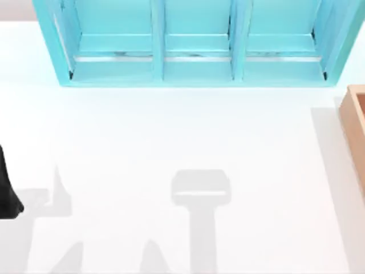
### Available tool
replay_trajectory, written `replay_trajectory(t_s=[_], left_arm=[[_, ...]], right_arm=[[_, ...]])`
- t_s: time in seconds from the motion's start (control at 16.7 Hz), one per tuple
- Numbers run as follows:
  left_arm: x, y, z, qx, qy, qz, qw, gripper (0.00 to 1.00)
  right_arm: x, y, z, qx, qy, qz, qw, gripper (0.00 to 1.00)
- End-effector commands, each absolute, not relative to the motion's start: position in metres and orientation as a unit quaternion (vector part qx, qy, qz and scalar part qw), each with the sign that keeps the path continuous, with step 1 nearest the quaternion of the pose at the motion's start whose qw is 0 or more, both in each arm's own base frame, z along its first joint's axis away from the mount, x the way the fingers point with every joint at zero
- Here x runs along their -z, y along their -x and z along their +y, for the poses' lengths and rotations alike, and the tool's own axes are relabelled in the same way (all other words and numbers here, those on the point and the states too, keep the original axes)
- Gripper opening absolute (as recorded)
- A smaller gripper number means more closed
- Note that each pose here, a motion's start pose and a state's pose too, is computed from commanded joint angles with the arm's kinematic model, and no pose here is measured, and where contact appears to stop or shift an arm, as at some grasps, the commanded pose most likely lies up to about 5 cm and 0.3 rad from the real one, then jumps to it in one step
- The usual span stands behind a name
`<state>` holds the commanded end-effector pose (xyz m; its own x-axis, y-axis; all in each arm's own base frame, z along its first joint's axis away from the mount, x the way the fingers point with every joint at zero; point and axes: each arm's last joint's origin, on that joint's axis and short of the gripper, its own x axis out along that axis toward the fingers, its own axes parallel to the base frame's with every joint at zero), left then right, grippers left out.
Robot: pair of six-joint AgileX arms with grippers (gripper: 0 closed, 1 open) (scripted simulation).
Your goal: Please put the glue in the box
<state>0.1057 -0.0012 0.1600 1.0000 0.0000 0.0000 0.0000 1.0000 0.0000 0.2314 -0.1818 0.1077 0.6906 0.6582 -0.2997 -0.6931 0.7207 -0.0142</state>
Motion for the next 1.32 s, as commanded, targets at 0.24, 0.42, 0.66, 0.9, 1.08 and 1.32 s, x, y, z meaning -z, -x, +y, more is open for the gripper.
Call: replay_trajectory(t_s=[0.24,0.42,0.66,0.9,1.08,1.32], left_arm=[[-0.16,-0.1057,-0.0012,0.0,0.0,0.0,1.0,1.0],[-0.16,-0.1057,-0.0012,0.0,0.0,0.0,1.0,1.0],[-0.16,-0.1057,-0.0012,0.0,0.0,0.0,1.0,1.0],[-0.16,-0.1057,-0.0012,0.0,0.0,0.0,1.0,1.0],[-0.16,-0.1057,-0.0012,0.0,0.0,0.0,1.0,1.0],[-0.16,-0.1057,-0.0012,0.0,0.0,0.0,1.0,1.0]], right_arm=[[-0.1069,-0.2315,-0.1805,-0.369,0.059,0.139,0.917,0.0],[-0.1069,-0.2315,-0.1805,-0.369,0.059,0.139,0.917,0.15],[-0.1069,-0.2315,-0.1805,-0.369,0.059,0.139,0.917,0.45],[-0.1069,-0.2315,-0.1805,-0.369,0.059,0.139,0.917,0.75],[-0.1069,-0.2315,-0.1805,-0.369,0.059,0.139,0.917,0.98],[-0.1069,-0.2315,-0.1805,-0.369,0.059,0.139,0.917,1.0]])
